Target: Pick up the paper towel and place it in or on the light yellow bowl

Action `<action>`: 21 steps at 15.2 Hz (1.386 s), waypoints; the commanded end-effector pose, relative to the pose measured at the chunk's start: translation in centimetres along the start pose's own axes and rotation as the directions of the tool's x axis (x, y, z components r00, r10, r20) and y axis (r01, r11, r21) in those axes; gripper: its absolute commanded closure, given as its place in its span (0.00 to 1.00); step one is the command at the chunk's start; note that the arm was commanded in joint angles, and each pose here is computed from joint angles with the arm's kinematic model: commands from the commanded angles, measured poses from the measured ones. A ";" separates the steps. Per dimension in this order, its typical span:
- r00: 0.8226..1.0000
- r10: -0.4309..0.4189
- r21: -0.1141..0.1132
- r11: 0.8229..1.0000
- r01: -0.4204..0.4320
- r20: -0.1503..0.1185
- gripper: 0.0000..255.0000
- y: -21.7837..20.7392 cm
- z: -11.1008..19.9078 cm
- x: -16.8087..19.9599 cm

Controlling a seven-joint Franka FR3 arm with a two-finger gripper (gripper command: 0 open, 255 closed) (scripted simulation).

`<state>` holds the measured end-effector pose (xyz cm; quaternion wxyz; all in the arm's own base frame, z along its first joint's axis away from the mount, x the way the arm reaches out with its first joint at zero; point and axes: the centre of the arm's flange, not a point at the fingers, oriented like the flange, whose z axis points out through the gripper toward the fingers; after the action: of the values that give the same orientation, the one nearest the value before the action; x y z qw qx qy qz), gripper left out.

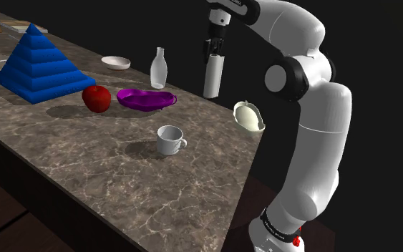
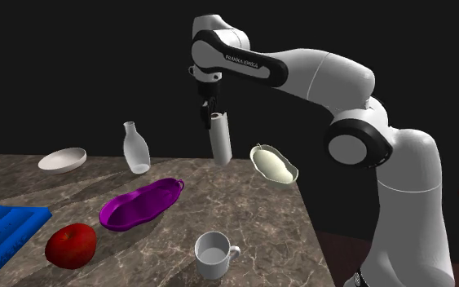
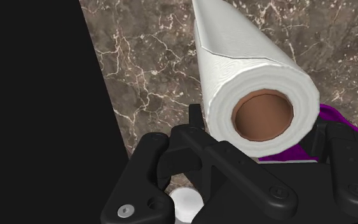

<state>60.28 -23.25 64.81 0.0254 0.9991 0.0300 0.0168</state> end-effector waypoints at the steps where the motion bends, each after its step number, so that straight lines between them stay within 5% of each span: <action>1: 1.000 0.000 0.000 1.000 0.000 0.001 1.00 0.1 -1.1 -0.1; 7: 1.000 0.000 0.000 1.000 0.000 0.001 1.00 0.2 -3.9 0.0; 21: 1.000 0.000 0.000 1.000 0.000 0.001 1.00 9.5 -9.1 -15.1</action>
<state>46.79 -32.32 73.42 0.0255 0.9991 0.0295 0.0164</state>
